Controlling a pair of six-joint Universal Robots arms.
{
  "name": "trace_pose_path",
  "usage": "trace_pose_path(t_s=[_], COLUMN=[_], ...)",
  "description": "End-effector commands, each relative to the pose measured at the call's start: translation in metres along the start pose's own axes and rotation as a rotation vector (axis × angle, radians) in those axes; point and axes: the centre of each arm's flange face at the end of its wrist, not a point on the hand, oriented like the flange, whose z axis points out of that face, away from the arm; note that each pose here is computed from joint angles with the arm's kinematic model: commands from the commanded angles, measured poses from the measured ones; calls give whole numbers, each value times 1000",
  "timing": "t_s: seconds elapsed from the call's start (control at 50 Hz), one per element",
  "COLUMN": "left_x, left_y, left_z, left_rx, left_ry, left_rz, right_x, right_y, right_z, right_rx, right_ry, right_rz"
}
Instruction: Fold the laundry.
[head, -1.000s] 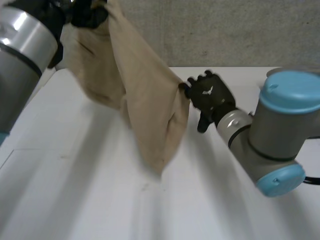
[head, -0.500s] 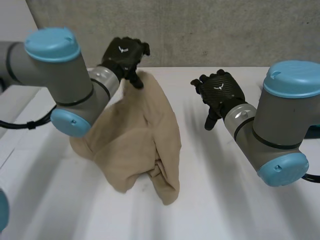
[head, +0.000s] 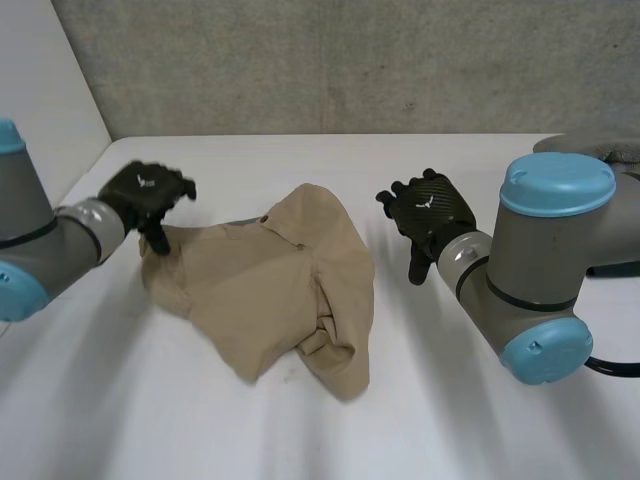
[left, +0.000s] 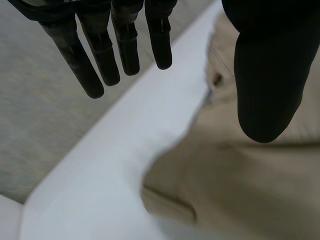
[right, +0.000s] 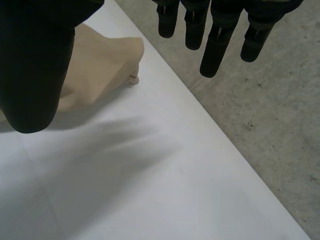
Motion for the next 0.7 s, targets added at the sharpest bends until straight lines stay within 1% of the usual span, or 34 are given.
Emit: trace_pose_path(t_s=[0.02, 0.14, 0.2, 0.28, 0.36, 0.38, 0.44, 0.46, 0.48, 0.52, 0.54, 0.58, 0.6, 0.66, 0.68, 0.7], left_x=[7, 16, 14, 2, -20, -33, -47, -47, -49, -46, -38, -26, -11, 13, 31, 41], left_y=[39, 50, 48, 31, -9, -33, -76, -109, -126, -157, -183, -204, -218, -229, -226, -222], left_z=[16, 27, 35, 48, 58, 58, 52, 45, 39, 27, 16, 6, -3, -12, -16, -17], left_rx=[-52, -68, -58, -13, 61, 112, 219, 324, 374, 476, 567, 639, 682, 709, 685, 664], left_ry=[71, 91, 68, -10, -155, -233, -317, -326, -331, -315, -280, -229, -171, -67, 12, 55], left_rz=[124, 155, 166, 194, 224, 225, 188, 143, 126, 81, 39, 4, -27, -80, -121, -138], right_x=[-3, -4, -4, -4, -2, -1, 1, 2, 4, 9, 12, 16, 21, 30, 37, 40], right_y=[3, 5, 7, 7, 6, 5, 5, 4, 3, 3, 2, 2, 1, 1, 0, 0], right_z=[-1, -1, -1, -1, -1, 0, 0, 1, 1, 3, 4, 5, 6, 9, 10, 11], right_rx=[-10, -16, -20, -20, -17, -15, -12, -8, -5, -1, 1, 2, 4, 5, 8, 8], right_ry=[-10, -12, -12, -11, -5, -2, 3, 7, 14, 29, 35, 48, 64, 90, 107, 114], right_rz=[-7, -13, -14, -15, -14, -15, -13, -10, -8, -5, -4, -3, 2, 14, 22, 28])
